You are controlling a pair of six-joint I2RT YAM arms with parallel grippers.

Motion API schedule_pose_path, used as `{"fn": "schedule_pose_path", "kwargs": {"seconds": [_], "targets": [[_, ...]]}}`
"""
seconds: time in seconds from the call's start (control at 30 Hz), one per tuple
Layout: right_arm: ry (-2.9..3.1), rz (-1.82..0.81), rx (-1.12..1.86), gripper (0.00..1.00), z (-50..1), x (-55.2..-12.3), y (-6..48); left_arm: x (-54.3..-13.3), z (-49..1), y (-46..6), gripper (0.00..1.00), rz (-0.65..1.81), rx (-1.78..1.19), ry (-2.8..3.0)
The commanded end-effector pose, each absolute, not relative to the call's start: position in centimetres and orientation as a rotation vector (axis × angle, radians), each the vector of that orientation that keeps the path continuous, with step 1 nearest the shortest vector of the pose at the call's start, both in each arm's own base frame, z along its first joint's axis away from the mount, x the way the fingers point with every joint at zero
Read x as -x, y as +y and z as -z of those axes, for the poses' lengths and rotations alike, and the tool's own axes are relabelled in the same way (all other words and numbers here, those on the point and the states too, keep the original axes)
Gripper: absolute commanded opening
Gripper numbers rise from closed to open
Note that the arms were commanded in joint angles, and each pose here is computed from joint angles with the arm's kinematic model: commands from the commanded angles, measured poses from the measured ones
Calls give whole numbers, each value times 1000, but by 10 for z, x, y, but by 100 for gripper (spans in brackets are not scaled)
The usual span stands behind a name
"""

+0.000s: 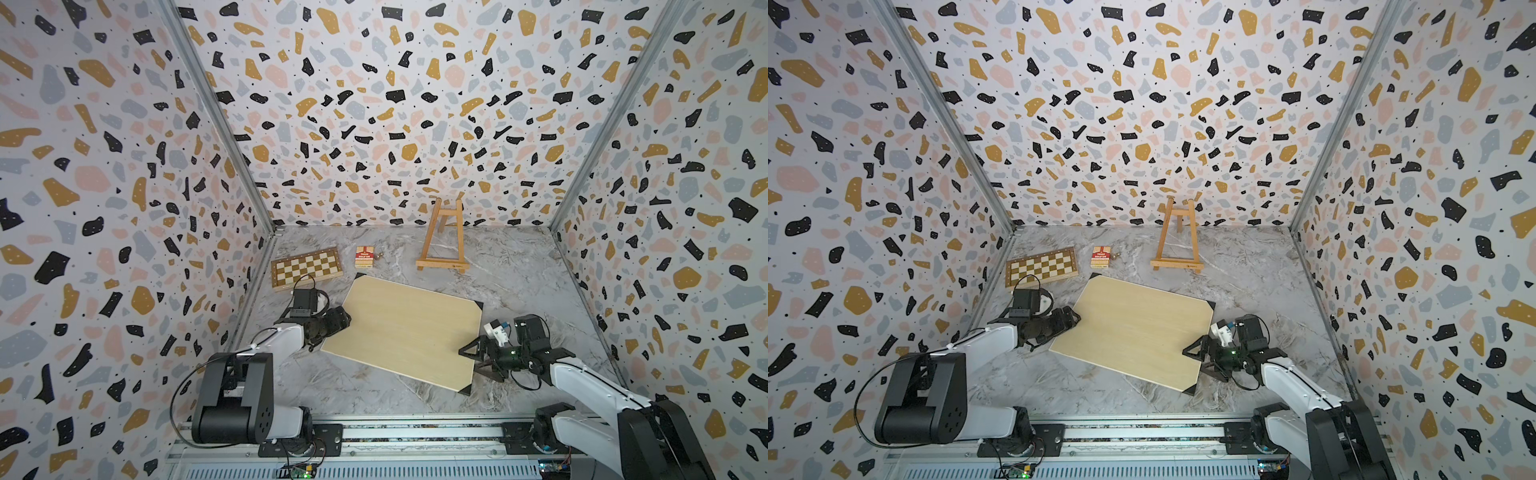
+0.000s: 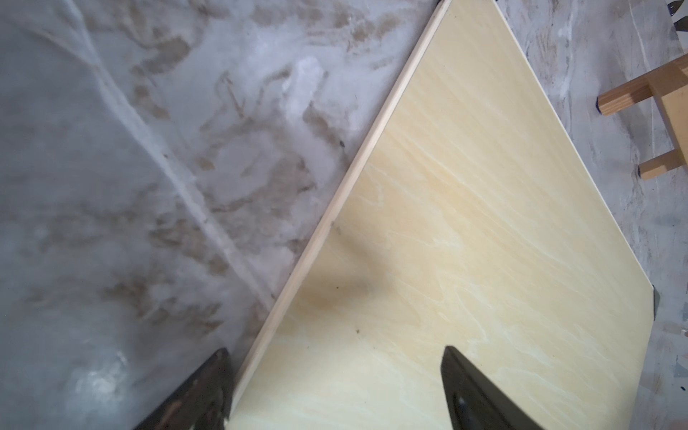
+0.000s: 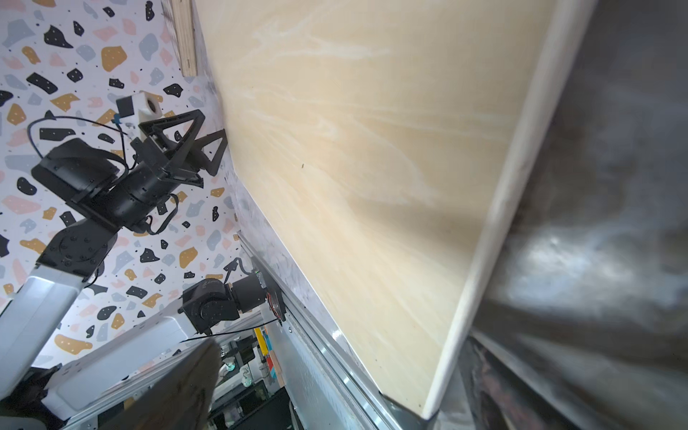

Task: Assemble the easel
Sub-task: Move the drawing board to the center of the board.

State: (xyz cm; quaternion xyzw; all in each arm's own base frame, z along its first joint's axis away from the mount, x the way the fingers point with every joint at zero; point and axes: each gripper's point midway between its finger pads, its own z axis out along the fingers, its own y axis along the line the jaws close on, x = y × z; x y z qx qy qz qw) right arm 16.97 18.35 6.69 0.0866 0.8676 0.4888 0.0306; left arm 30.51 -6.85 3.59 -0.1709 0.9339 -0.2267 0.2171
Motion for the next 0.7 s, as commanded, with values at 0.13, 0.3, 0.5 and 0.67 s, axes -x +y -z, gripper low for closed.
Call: {"fn": "schedule_pose_path", "kwargs": {"seconds": [0.13,0.3,0.5,0.67], "targets": [[2498,-1790,93,100,-115,-151,213,-198,-15,-133,84,1002,555,2907],[2688,-1640,10,100,-83,-138,202,-182,-17,-131,83,1006,593,2921],[2843,-1539,1,100,-69,-115,198,-169,-22,-122,83,934,608,2914],[3001,-1282,-75,100,-52,-107,176,-167,-16,-112,83,841,648,2916]]}}
